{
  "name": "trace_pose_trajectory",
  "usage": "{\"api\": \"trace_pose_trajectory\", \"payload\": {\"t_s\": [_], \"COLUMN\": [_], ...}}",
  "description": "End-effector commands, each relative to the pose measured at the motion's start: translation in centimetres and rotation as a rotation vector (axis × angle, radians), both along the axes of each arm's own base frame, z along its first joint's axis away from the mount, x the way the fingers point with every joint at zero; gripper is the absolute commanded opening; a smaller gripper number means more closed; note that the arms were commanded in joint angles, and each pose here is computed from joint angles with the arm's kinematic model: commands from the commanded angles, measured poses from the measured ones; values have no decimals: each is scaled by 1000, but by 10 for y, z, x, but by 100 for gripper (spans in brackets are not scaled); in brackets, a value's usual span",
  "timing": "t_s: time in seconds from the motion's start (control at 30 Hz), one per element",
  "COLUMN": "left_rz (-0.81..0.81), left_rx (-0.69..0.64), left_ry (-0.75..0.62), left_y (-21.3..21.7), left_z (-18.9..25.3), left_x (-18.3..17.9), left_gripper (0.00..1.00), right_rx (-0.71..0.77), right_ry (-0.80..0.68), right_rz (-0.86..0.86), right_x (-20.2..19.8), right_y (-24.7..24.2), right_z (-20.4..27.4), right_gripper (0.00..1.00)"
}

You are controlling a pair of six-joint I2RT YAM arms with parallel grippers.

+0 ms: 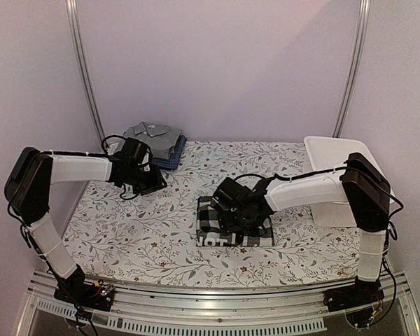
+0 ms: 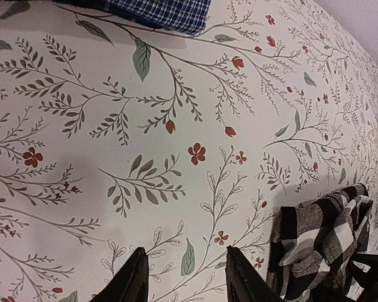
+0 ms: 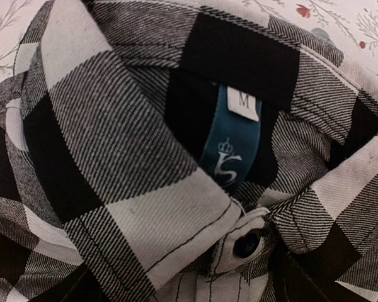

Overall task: Fold and stack the long sleeve shirts
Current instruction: Move the square-folded shirt to the center of the board.

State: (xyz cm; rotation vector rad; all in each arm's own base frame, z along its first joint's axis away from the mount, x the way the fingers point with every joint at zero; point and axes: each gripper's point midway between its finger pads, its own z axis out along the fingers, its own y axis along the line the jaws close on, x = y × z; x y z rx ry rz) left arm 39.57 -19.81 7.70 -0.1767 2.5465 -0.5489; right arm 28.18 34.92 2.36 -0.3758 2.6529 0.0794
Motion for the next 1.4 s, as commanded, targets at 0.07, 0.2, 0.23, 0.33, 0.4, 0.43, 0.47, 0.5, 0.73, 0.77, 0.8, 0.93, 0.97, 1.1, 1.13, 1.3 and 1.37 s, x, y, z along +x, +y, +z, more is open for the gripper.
{"api": "trace_pose_trajectory", "payload": {"t_s": [0.07, 0.2, 0.23, 0.33, 0.4, 0.43, 0.47, 0.5, 0.73, 0.77, 0.8, 0.93, 0.97, 1.1, 1.13, 1.3, 1.37], "left_rz": [20, 43, 56, 96, 108, 105, 101, 101, 165, 162, 157, 131, 133, 140, 146, 180, 191], "left_rx": [48, 78, 81, 108, 140, 146, 152, 161, 169, 172, 176, 205, 215, 235, 244, 276, 276], "left_ry": [-26, -48, -65, -89, -106, -124, -146, -161, -162, -169, -176, -180, -181, -188, -182, -189, -199], "left_y": [7, 7, 8, 13, 16, 16, 15, 16, 24, 23, 22, 20, 21, 24, 25, 29, 28], "left_z": [-10, -17, -14, -20, -23, -22, -21, -21, -31, -32, -33, -43, -45, -52, -54, -58, -56], "left_x": [29, 53, 60, 79, 93, 99, 106, 110, 136, 139, 142, 153, 155, 169, 172, 186, 190], "left_gripper": [42, 41, 41, 41, 41, 41, 41, 41, 41, 41, 41, 41, 41, 41, 41, 43, 43], "right_rx": [-113, -109, -106, -53, 11, 51, 78, 109, 197, 205, 208, 220, 222, 224, 223, 217, 216], "right_ry": [-15, -39, -46, -81, -108, -129, -149, -172, -282, -294, -302, -324, -328, -332, -329, -323, -322], "right_rz": [-116, -134, -135, -122, -94, -82, -74, -67, -55, -53, -55, -57, -57, -58, -57, -61, -64], "right_x": [31, 49, 54, 66, 72, 74, 76, 77, 81, 80, 80, 76, 74, 71, 70, 66, 64], "right_y": [-83, -101, -104, -95, -81, -75, -70, -65, -63, -64, -65, -71, -72, -76, -77, -81, -83], "right_z": [-10, -2, 2, 25, 48, 65, 78, 93, 164, 172, 177, 191, 193, 197, 197, 198, 198], "right_gripper": [87, 88, 89, 90, 91, 92, 93, 94, 98, 98, 98, 99, 99, 99, 99, 99, 99]}}
